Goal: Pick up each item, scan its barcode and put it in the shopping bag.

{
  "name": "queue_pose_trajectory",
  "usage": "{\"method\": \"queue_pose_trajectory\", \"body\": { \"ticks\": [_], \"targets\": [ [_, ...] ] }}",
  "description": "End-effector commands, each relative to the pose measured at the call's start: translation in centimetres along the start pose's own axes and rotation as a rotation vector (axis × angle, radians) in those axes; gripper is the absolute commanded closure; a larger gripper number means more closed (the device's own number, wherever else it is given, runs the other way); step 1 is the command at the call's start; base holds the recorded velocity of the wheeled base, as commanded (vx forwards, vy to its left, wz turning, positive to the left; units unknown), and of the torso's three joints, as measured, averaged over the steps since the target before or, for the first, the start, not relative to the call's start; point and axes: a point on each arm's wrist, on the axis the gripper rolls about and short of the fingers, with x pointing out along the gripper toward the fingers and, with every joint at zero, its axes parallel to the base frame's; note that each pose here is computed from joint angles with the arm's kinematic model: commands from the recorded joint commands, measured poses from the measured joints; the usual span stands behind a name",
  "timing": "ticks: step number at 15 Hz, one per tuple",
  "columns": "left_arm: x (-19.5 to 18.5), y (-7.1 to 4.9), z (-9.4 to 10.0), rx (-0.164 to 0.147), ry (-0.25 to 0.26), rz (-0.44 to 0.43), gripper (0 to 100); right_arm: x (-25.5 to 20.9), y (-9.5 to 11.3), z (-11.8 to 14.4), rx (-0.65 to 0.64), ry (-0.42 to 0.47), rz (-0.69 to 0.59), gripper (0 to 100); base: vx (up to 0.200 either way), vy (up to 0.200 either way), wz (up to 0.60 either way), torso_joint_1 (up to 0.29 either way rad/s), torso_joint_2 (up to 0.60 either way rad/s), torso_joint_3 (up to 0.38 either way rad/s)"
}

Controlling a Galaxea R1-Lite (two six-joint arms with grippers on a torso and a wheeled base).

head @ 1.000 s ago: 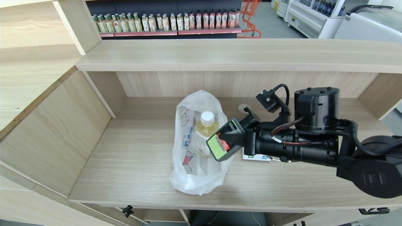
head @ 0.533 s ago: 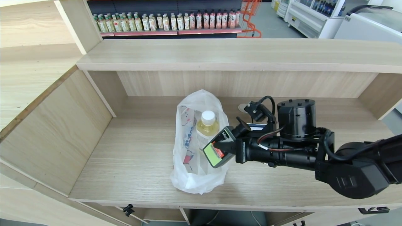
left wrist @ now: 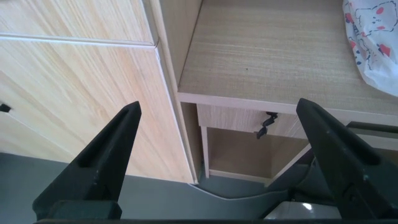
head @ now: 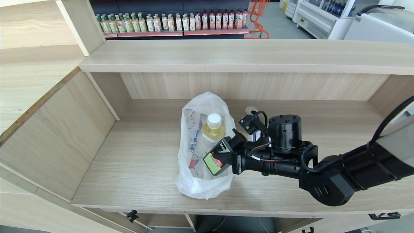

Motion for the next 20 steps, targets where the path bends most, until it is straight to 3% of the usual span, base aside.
{"method": "queue_pose_trajectory", "body": {
  "ticks": [1, 5, 6, 9, 12, 14, 17, 19, 20],
  "targets": [
    [0.0, 0.0, 0.0, 0.0, 0.0, 0.0, 0, 0.9, -0.5, -1.0, -0.015, 0.023, -0.005, 100, 0.0, 0.0, 0.0, 0.0, 0.0, 0.0],
    [0.0, 0.0, 0.0, 0.0, 0.0, 0.0, 0, 1.5, -0.7, -1.4, -0.099, 0.001, 0.0, 100, 0.0, 0.0, 0.0, 0.0, 0.0, 0.0],
    [0.0, 0.0, 0.0, 0.0, 0.0, 0.0, 0, 1.5, -0.7, -1.3, -0.103, -0.005, -0.001, 0, 0.0, 0.0, 0.0, 0.0, 0.0, 0.0],
    [0.0, 0.0, 0.0, 0.0, 0.0, 0.0, 0, 0.2, -0.3, -0.3, -0.005, -0.042, -0.004, 0, 0.0, 0.0, 0.0, 0.0, 0.0, 0.0],
    [0.0, 0.0, 0.0, 0.0, 0.0, 0.0, 0, -2.8, 1.6, 2.8, 0.158, -0.14, 0.034, 0, 0.0, 0.0, 0.0, 0.0, 0.0, 0.0],
    [0.0, 0.0, 0.0, 0.0, 0.0, 0.0, 0, -5.9, 2.4, 3.3, 0.169, -0.167, 0.032, 0, 0.0, 0.0, 0.0, 0.0, 0.0, 0.0],
    [0.0, 0.0, 0.0, 0.0, 0.0, 0.0, 0, -13.8, 4.1, 2.3, 0.153, -0.211, 0.005, 0, 0.0, 0.0, 0.0, 0.0, 0.0, 0.0],
    [0.0, 0.0, 0.0, 0.0, 0.0, 0.0, 0, -19.2, 4.1, 0.3, 0.038, -0.172, -0.133, 0, 0.0, 0.0, 0.0, 0.0, 0.0, 0.0],
    [0.0, 0.0, 0.0, 0.0, 0.0, 0.0, 0, -22.4, 4.2, -2.0, -0.037, -0.15, -0.3, 0, 0.0, 0.0, 0.0, 0.0, 0.0, 0.0]
  ]
}}
